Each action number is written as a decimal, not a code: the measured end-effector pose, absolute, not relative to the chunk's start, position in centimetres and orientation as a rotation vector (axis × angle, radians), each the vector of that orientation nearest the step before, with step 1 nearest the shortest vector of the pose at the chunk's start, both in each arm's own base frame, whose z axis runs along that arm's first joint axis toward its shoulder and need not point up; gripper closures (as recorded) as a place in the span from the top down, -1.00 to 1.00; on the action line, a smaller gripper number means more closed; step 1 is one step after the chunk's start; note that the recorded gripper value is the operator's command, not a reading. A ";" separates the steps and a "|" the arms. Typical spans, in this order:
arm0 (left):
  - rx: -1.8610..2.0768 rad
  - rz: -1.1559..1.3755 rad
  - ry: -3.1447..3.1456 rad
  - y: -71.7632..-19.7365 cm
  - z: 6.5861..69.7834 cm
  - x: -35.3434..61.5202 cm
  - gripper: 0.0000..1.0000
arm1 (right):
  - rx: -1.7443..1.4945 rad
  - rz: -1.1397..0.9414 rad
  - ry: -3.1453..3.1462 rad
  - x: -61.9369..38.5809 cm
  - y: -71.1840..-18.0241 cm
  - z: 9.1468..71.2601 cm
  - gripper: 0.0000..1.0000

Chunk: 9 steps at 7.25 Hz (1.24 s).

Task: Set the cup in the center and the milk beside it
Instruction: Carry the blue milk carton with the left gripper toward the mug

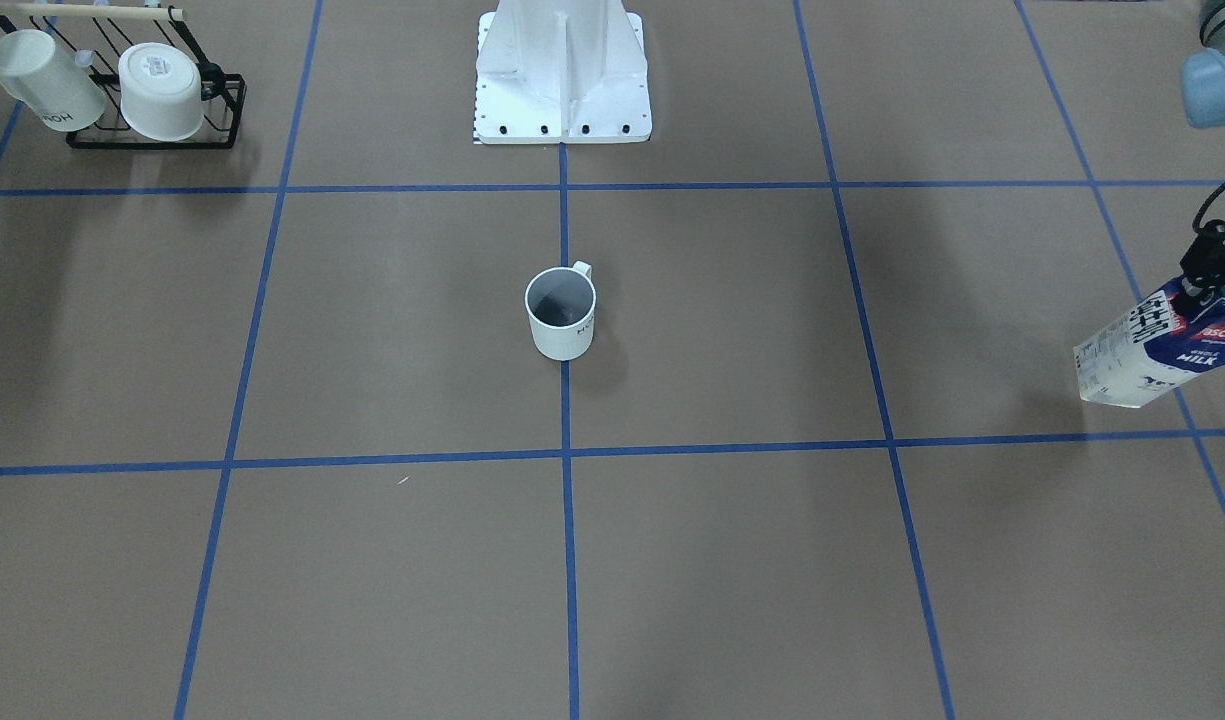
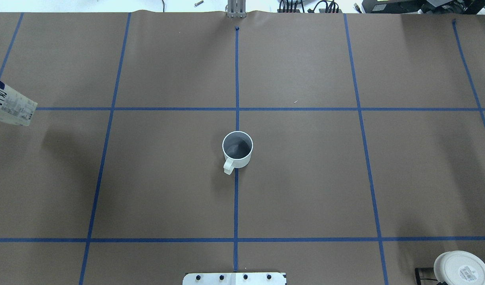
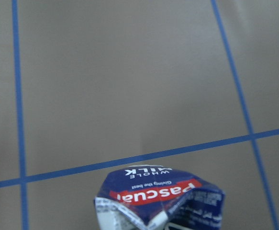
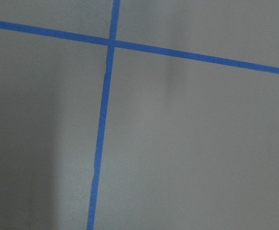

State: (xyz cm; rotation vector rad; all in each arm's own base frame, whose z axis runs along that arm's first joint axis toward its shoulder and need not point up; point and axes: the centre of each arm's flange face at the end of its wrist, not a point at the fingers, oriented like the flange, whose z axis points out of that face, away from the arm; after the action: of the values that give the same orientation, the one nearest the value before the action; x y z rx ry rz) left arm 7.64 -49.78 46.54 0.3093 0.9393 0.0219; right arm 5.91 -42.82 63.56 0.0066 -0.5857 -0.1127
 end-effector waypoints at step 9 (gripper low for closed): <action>0.088 -0.194 0.942 -42.5 17.1 37.5 -1.00 | -0.011 -0.107 -0.586 5.9 -42.7 64.5 1.00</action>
State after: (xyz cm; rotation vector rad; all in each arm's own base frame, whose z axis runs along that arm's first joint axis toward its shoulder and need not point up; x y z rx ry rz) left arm 37.50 -42.50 17.09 0.0878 0.9417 -0.1945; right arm 5.91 -42.66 64.50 -0.0106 -0.5864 -0.1067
